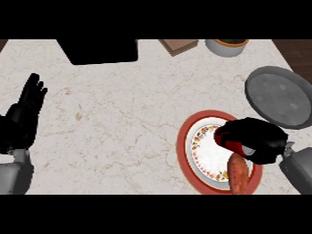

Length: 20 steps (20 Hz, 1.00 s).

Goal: Pick the can from the plate and place it in the pan

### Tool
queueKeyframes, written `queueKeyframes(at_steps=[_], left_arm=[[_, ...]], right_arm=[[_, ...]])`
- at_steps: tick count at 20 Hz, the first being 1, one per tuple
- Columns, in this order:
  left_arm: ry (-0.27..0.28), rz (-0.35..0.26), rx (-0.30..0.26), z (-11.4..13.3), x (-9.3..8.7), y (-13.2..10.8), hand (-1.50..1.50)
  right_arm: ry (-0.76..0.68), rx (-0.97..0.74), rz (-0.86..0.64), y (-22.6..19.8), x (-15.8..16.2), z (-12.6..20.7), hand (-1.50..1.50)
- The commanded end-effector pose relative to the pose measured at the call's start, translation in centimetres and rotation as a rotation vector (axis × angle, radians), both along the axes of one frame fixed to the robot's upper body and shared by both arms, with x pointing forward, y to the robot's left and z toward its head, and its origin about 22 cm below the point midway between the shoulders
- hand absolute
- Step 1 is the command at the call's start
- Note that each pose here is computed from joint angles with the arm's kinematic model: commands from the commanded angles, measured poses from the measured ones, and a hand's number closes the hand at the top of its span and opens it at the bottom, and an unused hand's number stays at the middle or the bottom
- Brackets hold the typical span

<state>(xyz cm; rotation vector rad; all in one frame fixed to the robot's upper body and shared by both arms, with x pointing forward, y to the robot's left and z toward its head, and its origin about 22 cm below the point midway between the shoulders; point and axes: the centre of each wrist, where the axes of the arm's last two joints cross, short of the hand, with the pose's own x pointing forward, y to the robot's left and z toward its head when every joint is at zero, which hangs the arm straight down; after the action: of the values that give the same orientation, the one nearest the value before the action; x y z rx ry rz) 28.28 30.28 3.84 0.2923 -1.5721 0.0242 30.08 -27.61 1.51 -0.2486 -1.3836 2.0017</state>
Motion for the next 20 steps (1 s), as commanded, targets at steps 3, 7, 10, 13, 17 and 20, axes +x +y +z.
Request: queueKeyframes(at_steps=[3, 7, 10, 13, 17, 20], left_arm=[[-0.005, 0.015, -0.003, 0.5, -0.5, 0.5, 0.0], [-0.001, 0.029, -0.005, 0.4, -0.9, 1.6, 0.0], [-0.021, -0.003, -0.013, 1.0, -0.8, -1.0, 0.0], [-0.014, -0.024, -0.013, 0.6, -1.4, -0.6, 0.0], [-0.017, -0.06, -0.013, 1.0, -0.5, -1.1, 0.0], [-0.028, -0.1, -0.002, -0.3, -0.6, -4.1, 0.0]], right_arm=[[-0.021, 0.066, -0.318, -2.2, -6.5, -1.4, 1.5], [-0.262, 0.3, -0.358, -1.5, -8.2, 3.6, 1.5], [-0.293, 0.396, -0.423, -2.4, -11.0, 5.9, 1.5], [-0.332, 0.457, -0.512, -3.2, -13.7, 8.7, 1.5], [-0.391, 0.578, -0.594, -3.6, -15.2, 12.9, 1.5], [-0.328, 0.705, -0.693, -5.8, -13.9, 13.3, 1.5]])
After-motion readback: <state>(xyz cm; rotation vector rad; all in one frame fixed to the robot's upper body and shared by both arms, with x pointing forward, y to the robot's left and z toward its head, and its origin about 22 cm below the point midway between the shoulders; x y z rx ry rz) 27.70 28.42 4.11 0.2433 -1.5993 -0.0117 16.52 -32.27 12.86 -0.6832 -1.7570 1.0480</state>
